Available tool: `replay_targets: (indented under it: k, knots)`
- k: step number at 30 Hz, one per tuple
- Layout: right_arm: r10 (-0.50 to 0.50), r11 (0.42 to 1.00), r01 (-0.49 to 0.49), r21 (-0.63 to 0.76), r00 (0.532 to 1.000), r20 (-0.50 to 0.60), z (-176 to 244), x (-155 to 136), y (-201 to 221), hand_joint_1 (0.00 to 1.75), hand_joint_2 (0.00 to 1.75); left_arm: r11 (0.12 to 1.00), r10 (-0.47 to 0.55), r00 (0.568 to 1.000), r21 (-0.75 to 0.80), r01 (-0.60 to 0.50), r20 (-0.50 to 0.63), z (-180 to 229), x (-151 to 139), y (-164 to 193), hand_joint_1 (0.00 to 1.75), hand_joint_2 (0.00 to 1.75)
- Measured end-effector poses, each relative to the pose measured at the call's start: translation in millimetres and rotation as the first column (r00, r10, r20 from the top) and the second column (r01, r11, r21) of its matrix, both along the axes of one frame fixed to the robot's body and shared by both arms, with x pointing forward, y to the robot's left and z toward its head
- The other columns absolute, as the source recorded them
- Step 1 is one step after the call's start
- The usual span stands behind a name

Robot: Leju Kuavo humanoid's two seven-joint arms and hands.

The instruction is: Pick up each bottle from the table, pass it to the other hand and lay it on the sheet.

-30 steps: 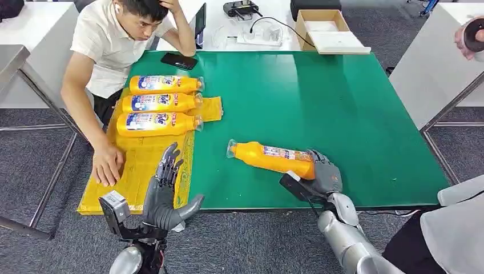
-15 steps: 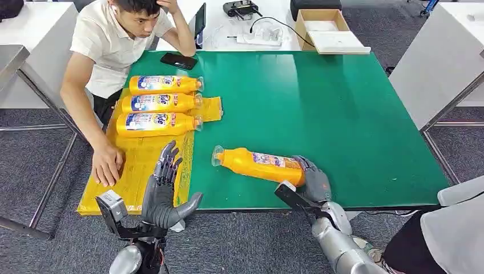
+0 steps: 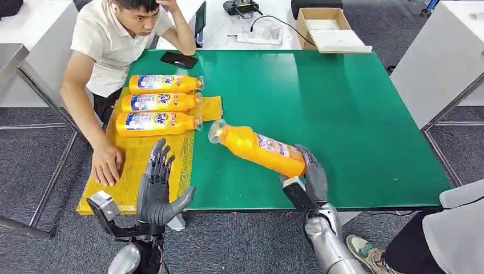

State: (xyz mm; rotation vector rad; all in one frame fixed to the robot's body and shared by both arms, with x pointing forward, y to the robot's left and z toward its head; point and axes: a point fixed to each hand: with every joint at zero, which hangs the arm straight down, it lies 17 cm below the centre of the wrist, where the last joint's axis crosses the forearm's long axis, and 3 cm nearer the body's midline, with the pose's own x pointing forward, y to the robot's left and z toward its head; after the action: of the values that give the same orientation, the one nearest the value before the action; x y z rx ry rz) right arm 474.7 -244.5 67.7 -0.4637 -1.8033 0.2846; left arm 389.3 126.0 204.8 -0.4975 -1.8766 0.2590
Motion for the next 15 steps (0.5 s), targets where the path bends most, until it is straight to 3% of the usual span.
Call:
replay_targets:
  k: [6,15]
  knots:
    - [-0.024,0.996,0.013,0.087,0.991,0.129,47.4,-6.2,2.9,1.75,1.75,0.999,0.031,0.999,-0.040,-0.032,-0.033,-2.2,3.5,4.0,0.00,1.75]
    - [-0.022,0.995,0.003,0.100,0.982,0.186,68.4,-12.0,6.4,1.75,1.75,0.998,0.032,0.999,-0.047,-0.033,-0.036,-1.5,3.7,3.0,0.00,1.75]
